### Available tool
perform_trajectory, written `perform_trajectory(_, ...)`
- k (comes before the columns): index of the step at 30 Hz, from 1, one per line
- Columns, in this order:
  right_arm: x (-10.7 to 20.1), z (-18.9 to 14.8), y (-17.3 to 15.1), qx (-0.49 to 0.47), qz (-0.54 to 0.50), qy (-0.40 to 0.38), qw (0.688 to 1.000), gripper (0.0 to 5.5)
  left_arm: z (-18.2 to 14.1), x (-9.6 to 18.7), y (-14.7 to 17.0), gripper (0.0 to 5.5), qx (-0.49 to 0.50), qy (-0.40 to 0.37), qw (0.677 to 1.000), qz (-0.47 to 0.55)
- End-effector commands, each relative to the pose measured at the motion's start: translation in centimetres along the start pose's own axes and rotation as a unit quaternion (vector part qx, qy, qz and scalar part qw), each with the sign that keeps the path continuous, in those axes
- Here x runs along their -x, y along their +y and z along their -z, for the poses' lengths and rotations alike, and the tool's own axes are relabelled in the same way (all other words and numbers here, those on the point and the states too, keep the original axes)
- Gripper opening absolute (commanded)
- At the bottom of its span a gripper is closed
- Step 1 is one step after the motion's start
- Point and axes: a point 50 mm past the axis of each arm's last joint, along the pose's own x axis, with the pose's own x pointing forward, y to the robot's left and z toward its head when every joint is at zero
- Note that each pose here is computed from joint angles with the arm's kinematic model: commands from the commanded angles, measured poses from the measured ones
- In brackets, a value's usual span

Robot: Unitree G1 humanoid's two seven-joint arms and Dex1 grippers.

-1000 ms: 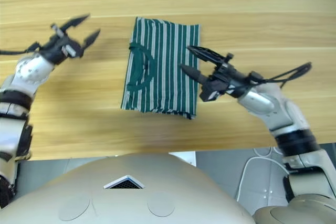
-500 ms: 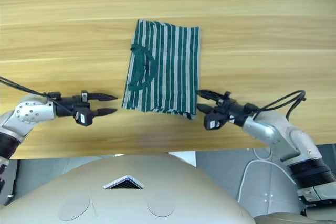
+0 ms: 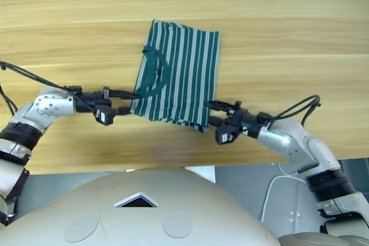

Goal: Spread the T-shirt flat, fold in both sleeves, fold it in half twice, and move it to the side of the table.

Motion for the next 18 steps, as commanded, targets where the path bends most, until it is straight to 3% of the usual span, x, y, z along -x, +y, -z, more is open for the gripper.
perform_trajectory(1,0.9,0.1,0.6,-0.008,-0.024,0.023,0.999,2.59,-0.1,-0.4,-2.9,2.07,0.029,0.000,0.996,0.087)
perform_trajectory(14,0.8,-1.3,1.1,-0.025,-0.041,-0.004,0.999,2.62,1.7,-0.5,-2.3,0.27,0.043,0.032,0.996,0.065)
perform_trajectory(18,0.2,-1.1,0.9,-0.018,-0.041,-0.007,0.999,2.62,1.4,-0.9,-3.0,0.06,0.046,0.021,0.996,0.071)
